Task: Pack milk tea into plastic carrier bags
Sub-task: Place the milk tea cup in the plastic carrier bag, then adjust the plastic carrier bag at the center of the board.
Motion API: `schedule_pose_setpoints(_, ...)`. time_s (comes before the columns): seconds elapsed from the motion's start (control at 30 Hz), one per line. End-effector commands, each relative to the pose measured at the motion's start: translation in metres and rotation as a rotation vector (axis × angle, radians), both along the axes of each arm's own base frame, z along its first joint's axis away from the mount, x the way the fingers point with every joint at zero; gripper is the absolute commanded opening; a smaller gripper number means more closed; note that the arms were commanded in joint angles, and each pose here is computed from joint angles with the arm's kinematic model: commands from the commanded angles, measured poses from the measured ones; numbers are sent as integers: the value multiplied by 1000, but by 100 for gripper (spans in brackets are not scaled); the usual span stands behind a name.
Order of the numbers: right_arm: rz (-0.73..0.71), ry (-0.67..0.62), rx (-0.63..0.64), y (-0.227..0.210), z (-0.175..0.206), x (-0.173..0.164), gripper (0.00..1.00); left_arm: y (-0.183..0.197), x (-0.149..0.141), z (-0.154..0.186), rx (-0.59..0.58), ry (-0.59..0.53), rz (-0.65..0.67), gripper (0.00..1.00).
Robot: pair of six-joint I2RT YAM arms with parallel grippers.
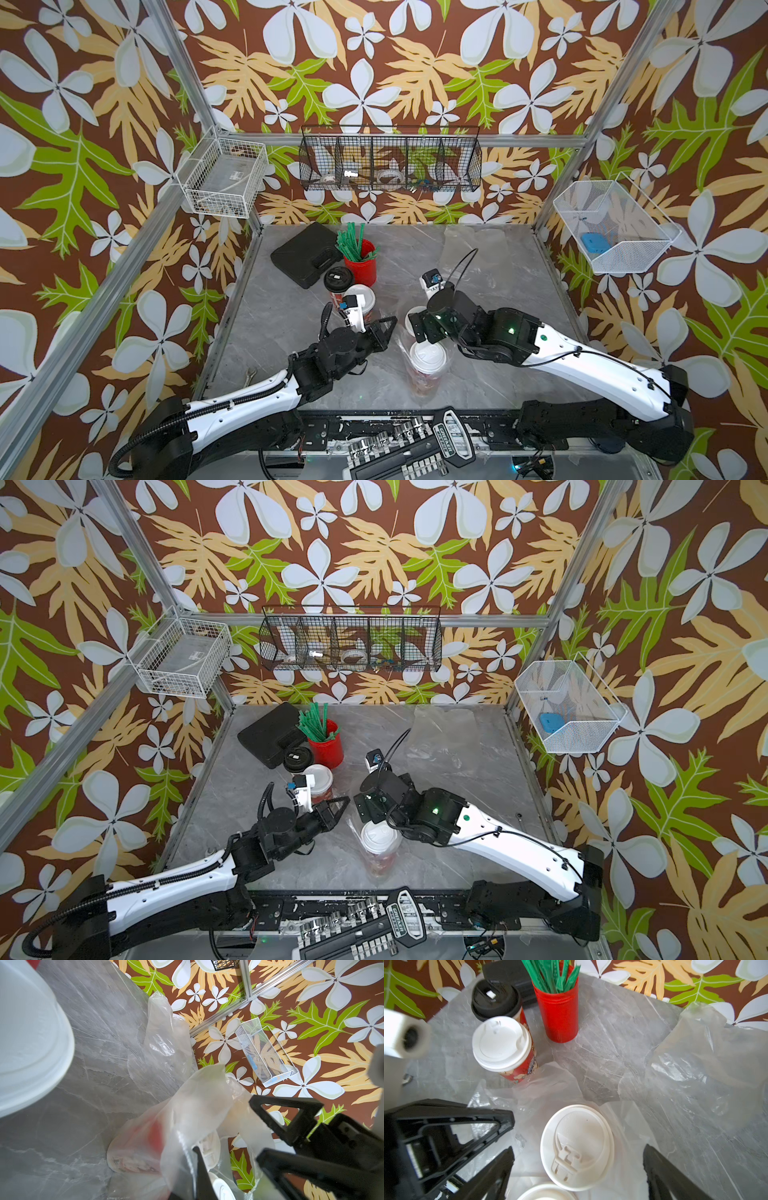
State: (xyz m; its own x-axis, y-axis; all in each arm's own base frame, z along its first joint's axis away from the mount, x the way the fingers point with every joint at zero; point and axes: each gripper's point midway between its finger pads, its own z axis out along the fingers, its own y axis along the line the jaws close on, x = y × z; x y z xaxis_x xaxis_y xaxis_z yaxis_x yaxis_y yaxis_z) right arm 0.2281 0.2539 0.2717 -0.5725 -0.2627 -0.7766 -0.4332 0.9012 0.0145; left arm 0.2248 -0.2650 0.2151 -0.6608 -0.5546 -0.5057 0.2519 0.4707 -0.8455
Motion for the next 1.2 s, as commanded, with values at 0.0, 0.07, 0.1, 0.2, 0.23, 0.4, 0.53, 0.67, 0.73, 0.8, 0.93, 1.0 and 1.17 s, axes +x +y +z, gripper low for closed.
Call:
schedule_pose_setpoints(0.0, -62, -33, 0, -22, 13, -1, 96, 0, 0, 6, -27, -13, 1, 0)
schedule_pose_setpoints(0.07, -94, -36, -4, -34, 15, -2, 95, 0, 0, 4, -25, -12, 1, 0)
schedule_pose_setpoints(0.1, -102, -24, -7, -39, 13, -3, 95, 0, 0, 4, -24, -12, 1, 0)
schedule_pose_setpoints(0.2, -131, 60, -14, -52, -6, -8, 95, 1, -1, 2, -23, -9, 1, 0)
schedule_pose_setpoints(0.23, -136, 91, -10, -55, -14, -9, 96, 1, 0, 2, -24, -8, 3, 0)
schedule_pose_setpoints(0.4, -154, 207, 18, -61, -47, -21, 93, 1, 0, 1, -23, -9, 5, 0)
schedule_pose_setpoints(0.53, -131, 234, 76, -55, -53, -25, 65, 0, 1, 2, -19, -13, 4, 0)
schedule_pose_setpoints(0.67, -125, 227, 104, -51, -50, -21, 30, -1, 2, 2, -18, -13, 6, 0)
schedule_pose_setpoints(0.73, -121, 223, 102, -49, -50, -19, 15, 0, 2, 2, -18, -14, 8, 0)
schedule_pose_setpoints(0.8, -115, 221, 98, -46, -50, -16, 2, 1, 3, 3, -18, -18, 14, 0)
schedule_pose_setpoints(0.93, -103, 217, 84, -39, -51, -10, 0, 3, 4, 6, -8, -31, 27, 0)
schedule_pose_setpoints(1.0, -105, 208, 77, -37, -50, -6, 0, 6, 5, 9, 1, -41, 38, 0)
schedule_pose_setpoints(1.17, -131, 163, 85, -40, -41, 4, 0, 7, 9, 14, 23, -60, 57, 0)
